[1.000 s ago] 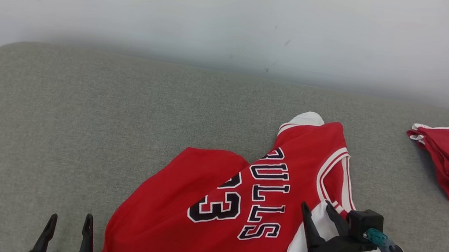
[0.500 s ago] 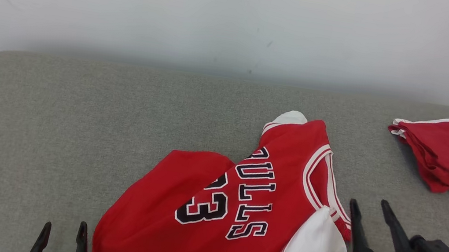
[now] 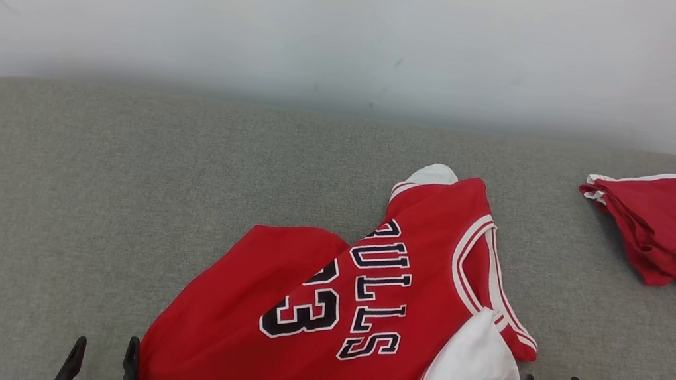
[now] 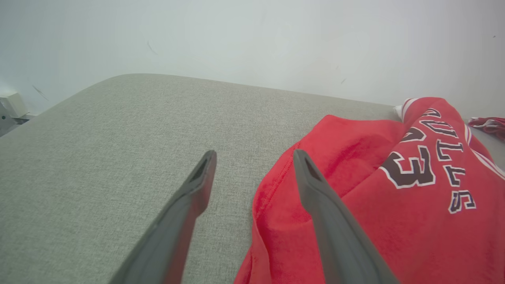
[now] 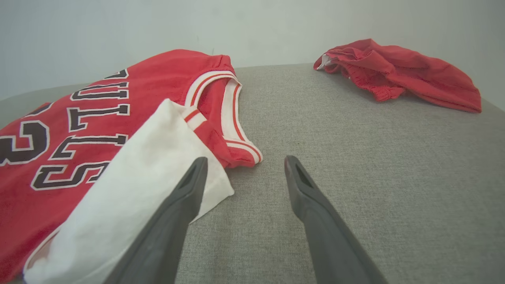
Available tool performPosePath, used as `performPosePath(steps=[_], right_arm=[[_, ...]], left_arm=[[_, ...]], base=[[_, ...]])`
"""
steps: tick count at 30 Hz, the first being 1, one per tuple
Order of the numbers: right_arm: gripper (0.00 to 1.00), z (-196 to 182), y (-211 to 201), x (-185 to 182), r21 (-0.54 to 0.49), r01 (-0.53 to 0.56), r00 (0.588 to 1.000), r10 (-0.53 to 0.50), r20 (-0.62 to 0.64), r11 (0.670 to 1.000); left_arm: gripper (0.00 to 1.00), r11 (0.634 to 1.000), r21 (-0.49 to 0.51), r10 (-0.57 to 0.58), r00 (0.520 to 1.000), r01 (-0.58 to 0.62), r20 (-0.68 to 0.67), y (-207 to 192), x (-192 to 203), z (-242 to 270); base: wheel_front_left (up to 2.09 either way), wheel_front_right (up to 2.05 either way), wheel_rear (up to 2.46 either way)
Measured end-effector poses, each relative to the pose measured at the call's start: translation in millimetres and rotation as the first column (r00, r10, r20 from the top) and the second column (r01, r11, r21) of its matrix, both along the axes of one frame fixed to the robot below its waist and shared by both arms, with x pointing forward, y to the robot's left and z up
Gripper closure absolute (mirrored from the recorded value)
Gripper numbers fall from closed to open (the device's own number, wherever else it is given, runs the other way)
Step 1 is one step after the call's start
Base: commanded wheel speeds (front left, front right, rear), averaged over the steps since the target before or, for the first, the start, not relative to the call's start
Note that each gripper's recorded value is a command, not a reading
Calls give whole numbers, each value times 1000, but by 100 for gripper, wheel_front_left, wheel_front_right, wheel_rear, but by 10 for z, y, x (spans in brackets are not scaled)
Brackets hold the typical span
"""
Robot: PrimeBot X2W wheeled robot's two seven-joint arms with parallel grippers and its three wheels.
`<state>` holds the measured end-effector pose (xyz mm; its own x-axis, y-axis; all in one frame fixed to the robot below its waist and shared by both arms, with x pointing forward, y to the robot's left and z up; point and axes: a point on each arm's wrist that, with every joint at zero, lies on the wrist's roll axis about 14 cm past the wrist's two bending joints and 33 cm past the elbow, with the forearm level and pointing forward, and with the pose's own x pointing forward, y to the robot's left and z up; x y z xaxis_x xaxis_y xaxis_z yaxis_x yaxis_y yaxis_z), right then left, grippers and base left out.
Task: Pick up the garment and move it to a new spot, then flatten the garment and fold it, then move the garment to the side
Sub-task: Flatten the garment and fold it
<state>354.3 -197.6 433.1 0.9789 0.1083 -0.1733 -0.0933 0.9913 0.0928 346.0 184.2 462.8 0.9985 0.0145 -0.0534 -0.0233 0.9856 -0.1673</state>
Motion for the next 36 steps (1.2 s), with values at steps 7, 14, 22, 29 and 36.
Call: performPosePath(steps=[7,14,22,29,36], right_arm=[[0,-196,92,187,-57,-61,994,56,-90,997],[51,-484,196,176,-38,-84,977,75,-201,996],[100,-497,216,204,-30,-92,974,84,-209,995],[100,-362,73,136,1,-51,987,50,-150,999],[100,-322,-75,-190,72,-9,980,24,-200,997]], left_arm=[[0,1000,3,4,1000,-4,-1,22,-6,-4],[0,999,11,44,999,-44,0,137,-74,5],[0,999,4,36,999,-36,-5,99,-73,-11],[0,1000,2,17,1000,-17,-4,37,-47,-9],[0,1000,-1,-16,1000,16,-6,-59,29,-19]], base=[[0,0,0],[0,0,0],[0,0,0],[0,0,0],[0,0,0]])
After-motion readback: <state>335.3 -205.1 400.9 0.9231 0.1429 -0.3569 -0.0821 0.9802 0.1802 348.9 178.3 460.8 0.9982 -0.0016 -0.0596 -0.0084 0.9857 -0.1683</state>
